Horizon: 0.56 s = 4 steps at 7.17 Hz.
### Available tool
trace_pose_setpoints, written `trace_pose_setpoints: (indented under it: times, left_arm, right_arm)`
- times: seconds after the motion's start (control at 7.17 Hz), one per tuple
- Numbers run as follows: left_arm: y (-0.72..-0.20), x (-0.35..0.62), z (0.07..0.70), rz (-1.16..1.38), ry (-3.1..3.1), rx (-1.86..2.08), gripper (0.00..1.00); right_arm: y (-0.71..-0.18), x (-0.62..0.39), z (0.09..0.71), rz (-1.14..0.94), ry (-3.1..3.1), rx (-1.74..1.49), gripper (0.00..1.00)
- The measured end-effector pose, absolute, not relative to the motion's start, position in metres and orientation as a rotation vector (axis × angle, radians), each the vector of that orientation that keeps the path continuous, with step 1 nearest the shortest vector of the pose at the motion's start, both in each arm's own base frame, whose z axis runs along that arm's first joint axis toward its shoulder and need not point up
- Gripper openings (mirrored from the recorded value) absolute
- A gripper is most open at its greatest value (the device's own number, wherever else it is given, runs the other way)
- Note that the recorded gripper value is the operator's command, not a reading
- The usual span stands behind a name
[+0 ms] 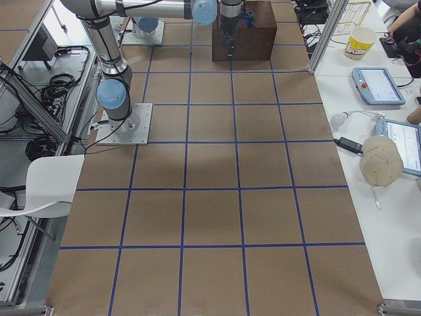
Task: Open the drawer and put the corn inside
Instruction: 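Pull the drawer handle outward with the left gripper, opening the drawer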
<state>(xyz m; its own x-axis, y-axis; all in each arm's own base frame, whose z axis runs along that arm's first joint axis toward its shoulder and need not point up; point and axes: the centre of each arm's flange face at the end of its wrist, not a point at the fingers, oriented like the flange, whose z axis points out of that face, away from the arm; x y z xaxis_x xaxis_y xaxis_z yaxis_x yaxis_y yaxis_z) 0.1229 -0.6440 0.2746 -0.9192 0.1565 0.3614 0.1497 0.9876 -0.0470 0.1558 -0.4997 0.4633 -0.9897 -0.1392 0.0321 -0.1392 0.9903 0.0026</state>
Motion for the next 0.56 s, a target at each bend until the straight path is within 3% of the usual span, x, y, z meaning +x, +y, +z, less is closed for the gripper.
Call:
trace_pose_setpoints:
  times: [0.56]
  left_arm:
    - [-0.6531, 0.1309, 0.2845, 0.038, -2.788, -0.259, 1.0]
  right_arm:
    - [-0.4998, 0.1556, 0.4635, 0.0, -3.102, 0.216, 1.0]
